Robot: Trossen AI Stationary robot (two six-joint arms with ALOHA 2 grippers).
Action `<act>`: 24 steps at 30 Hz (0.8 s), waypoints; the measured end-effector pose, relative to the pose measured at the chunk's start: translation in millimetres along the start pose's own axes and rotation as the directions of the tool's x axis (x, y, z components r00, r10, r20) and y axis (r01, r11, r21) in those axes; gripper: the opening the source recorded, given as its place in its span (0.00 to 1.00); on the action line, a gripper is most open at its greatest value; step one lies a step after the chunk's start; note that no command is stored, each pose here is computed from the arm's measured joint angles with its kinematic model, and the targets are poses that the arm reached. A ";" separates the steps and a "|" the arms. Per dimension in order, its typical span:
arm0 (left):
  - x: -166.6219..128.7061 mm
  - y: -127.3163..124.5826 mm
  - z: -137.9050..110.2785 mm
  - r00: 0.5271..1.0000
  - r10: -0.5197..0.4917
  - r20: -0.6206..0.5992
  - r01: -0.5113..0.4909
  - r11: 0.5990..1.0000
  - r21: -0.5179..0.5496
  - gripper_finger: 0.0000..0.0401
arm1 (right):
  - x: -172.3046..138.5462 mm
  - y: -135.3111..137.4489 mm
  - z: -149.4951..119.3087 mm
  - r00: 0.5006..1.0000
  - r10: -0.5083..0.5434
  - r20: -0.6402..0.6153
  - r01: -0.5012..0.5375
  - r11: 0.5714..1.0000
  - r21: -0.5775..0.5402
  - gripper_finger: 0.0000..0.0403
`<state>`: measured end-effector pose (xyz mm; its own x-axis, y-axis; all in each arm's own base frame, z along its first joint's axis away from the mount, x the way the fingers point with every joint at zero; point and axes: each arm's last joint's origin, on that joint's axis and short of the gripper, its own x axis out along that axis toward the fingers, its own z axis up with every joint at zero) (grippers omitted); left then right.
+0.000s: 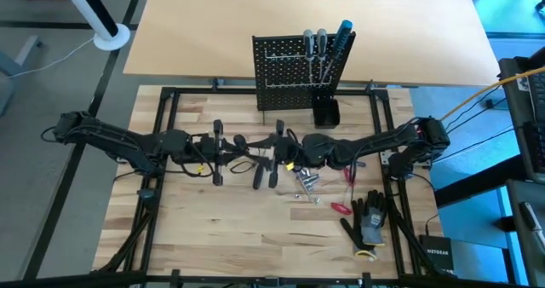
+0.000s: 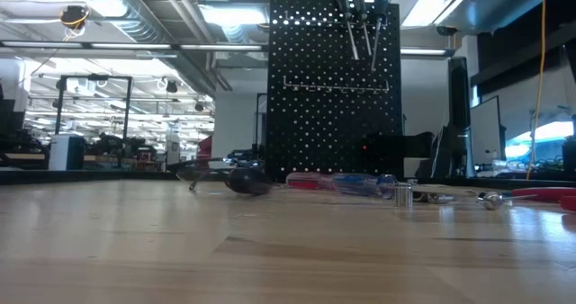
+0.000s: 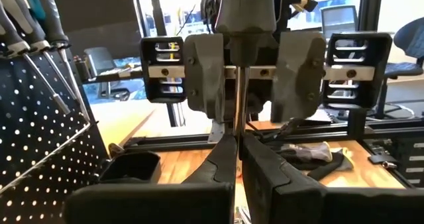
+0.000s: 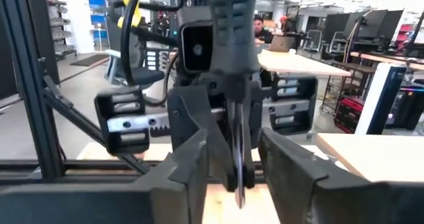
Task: Hang tools onto peg board
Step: Hang the black screwdriver on the peg board
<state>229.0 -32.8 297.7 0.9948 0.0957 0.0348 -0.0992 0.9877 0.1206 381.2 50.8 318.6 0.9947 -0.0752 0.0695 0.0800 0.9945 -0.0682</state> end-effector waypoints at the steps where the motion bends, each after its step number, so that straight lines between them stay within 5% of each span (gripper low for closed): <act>1: 0.0 0.0 -0.1 1.000 0.000 -0.001 0.000 1.000 0.000 0.00 | 0.0 -0.3 0.3 1.000 -0.003 0.003 0.003 1.000 0.001 0.29; 24: 0.0 0.1 -1.0 1.000 0.003 -0.010 -0.003 1.000 0.007 0.00 | 5.1 -4.3 -8.3 0.999 -0.040 -0.021 0.040 0.999 -0.014 0.04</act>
<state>229.0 -32.6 296.7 0.9947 0.1000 0.0252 -0.1024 0.9865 0.1277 386.4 45.6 311.0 0.9918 -0.1169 0.0511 0.1207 0.9895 -0.0792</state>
